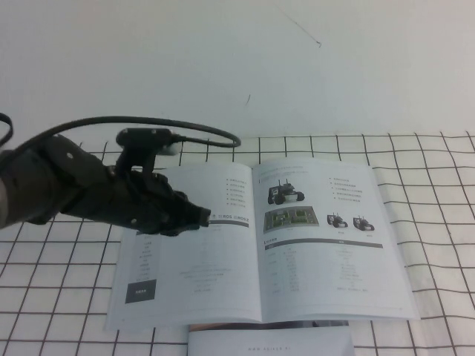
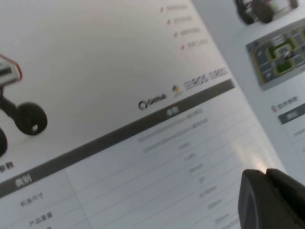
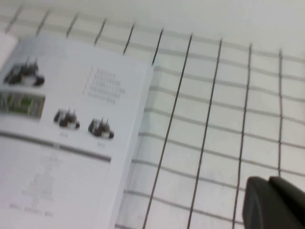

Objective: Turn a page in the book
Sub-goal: Open the closed book

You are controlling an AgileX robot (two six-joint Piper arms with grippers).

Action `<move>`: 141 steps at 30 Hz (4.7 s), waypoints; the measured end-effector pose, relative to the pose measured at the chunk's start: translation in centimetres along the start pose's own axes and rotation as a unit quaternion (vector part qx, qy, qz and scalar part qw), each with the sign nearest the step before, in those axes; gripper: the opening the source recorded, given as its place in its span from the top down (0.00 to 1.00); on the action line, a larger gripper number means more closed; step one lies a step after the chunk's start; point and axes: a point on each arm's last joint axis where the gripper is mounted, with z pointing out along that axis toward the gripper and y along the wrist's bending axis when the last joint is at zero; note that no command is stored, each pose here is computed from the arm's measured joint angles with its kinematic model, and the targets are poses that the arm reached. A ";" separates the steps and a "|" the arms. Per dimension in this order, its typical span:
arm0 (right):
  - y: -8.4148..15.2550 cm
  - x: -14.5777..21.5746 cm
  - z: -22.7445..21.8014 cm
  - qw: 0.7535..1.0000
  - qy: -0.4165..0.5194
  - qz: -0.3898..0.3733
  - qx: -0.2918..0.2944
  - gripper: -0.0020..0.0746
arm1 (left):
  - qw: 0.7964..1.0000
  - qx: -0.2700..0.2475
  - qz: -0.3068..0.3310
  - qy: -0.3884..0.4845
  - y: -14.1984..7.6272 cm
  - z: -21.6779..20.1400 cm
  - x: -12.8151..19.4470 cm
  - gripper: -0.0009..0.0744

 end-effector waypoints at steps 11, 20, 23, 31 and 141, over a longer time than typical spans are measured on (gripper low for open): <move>2.3 -2.0 11.4 0.972 0.170 -0.048 -0.156 0.98 | 0.994 0.012 -0.095 0.059 2.1 6.0 1.8 0.99; 4.6 -0.5 17.8 0.944 0.248 -0.063 -0.208 0.72 | 0.993 0.014 -0.102 0.056 2.1 6.2 1.8 0.99; 4.8 -0.2 19.1 0.938 0.265 -0.053 -0.218 0.47 | 0.993 0.014 -0.102 0.056 2.1 6.2 1.8 0.99; 5.2 0.1 21.0 0.933 0.279 -0.008 -0.227 0.32 | 0.992 0.012 -0.109 0.068 2.5 6.9 2.3 0.99; 5.1 0.2 22.0 0.917 0.297 0.050 -0.261 0.31 | 0.995 0.058 -0.005 0.080 -2.9 6.7 0.4 0.99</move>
